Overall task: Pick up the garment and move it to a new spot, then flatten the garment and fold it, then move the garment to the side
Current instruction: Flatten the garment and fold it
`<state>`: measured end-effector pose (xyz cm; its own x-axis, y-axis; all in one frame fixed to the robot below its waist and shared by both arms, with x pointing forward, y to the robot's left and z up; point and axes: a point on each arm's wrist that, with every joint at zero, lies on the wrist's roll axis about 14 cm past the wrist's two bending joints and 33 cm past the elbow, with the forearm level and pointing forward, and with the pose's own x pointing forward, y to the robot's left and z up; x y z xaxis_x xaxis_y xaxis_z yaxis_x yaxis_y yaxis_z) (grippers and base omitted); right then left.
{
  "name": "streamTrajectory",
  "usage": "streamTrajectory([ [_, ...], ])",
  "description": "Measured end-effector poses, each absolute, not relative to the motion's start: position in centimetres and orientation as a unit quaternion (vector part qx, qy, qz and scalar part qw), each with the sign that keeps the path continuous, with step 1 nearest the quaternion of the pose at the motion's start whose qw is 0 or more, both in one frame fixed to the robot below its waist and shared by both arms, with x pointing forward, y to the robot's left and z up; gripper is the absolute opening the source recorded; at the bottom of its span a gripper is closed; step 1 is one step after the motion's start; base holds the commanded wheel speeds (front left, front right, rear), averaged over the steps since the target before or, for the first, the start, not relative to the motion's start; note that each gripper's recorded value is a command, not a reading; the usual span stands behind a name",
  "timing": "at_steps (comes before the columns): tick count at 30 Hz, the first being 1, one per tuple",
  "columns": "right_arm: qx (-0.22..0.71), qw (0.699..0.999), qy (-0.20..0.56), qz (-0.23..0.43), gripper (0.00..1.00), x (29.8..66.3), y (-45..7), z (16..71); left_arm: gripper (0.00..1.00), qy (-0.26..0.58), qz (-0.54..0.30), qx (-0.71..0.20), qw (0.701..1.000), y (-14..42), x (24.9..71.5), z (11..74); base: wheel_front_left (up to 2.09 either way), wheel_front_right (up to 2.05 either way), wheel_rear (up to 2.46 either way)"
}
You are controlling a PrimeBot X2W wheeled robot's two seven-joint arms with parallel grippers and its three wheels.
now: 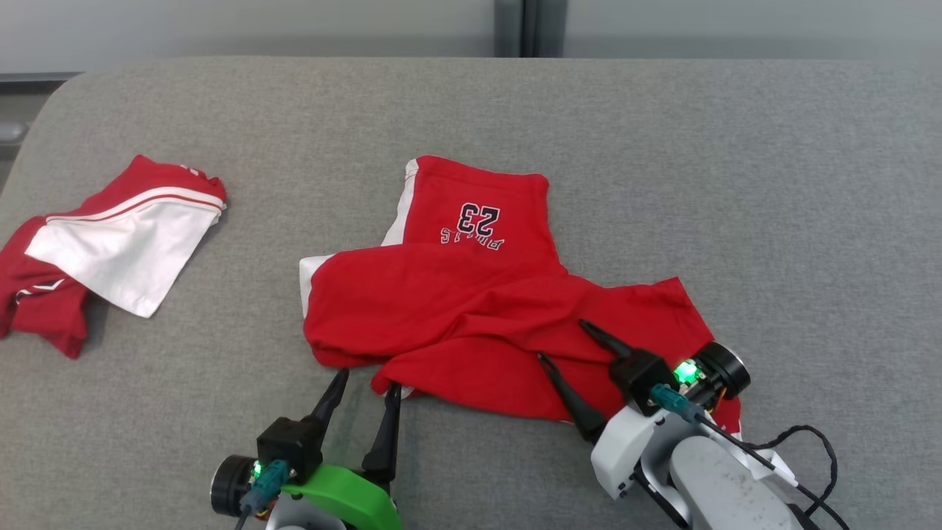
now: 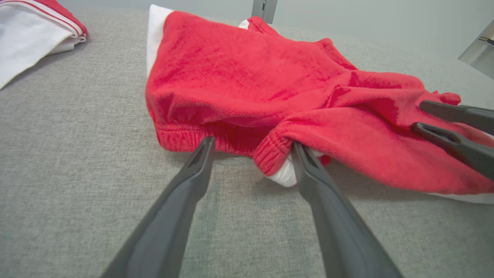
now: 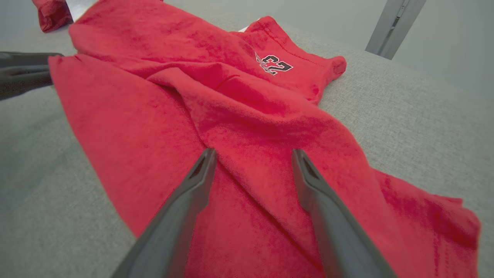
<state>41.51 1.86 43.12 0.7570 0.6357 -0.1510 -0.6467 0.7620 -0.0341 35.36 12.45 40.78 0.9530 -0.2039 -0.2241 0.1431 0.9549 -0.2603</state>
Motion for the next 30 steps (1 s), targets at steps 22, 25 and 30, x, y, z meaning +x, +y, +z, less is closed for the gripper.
streamTrajectory([
  [22,-0.069,0.932,0.034,0.353,0.00,47.2,3.8,44.4,1.00,0.119,-0.041,-0.123,0.984,15.0,33.4,41.3,0.00,0.00,0.00],
  [25,-0.071,0.940,0.023,0.334,0.00,49.7,3.4,45.2,1.00,0.121,-0.038,-0.124,0.984,15.1,33.7,41.2,0.00,0.00,0.00],
  [30,-0.092,0.943,0.040,0.317,0.00,52.8,2.9,43.9,1.00,0.123,-0.042,-0.127,0.983,15.0,34.6,41.1,0.00,0.00,0.00],
])
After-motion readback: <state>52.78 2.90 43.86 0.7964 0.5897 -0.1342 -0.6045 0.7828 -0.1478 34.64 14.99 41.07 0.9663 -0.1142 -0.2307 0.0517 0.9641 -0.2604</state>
